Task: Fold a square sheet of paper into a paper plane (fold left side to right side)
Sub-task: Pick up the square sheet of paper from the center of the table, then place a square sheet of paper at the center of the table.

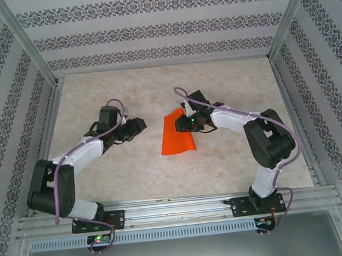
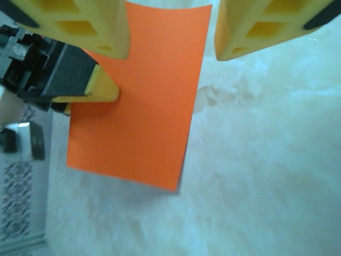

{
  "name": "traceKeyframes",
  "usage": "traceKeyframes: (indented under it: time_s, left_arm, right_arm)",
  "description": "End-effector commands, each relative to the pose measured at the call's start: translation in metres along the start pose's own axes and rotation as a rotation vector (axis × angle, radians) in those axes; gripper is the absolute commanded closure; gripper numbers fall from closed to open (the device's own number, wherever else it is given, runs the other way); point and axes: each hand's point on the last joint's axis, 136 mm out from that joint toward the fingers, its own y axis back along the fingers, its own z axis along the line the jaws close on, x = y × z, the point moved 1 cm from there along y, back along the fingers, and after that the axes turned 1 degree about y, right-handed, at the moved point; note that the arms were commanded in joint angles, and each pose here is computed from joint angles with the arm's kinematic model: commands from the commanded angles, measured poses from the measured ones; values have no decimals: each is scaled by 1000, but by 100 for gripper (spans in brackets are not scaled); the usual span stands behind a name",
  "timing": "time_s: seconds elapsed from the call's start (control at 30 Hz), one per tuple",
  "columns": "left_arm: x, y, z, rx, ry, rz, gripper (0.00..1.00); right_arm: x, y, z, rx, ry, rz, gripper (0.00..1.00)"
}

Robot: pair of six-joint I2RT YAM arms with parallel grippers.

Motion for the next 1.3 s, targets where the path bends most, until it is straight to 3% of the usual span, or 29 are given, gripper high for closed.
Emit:
traceKeyframes:
  time_s: [0.0,0.27,0.4,0.63,0.9,1.27]
  left_arm:
    - [-15,27,-5,43,-75,-84,49]
    - [-35,88,-58,233,-317,-274,17]
    - [-35,118,-102,398,-470,-338,1]
    - [-29,150,-166,687,-598,-285,0]
    - [-25,156,-197,845,-619,-225,0]
    - [2,139,-228,939,-670,-127,1]
  right_arm:
    - [-21,26,32,-186,94,-107,60]
    - [-26,83,74,-459,222,-221,63]
    - [-33,124,95,-589,279,-298,65]
    - [-36,200,141,-791,390,-398,67]
    - [-36,271,190,-928,477,-532,68]
    - [-44,280,228,-967,492,-592,69]
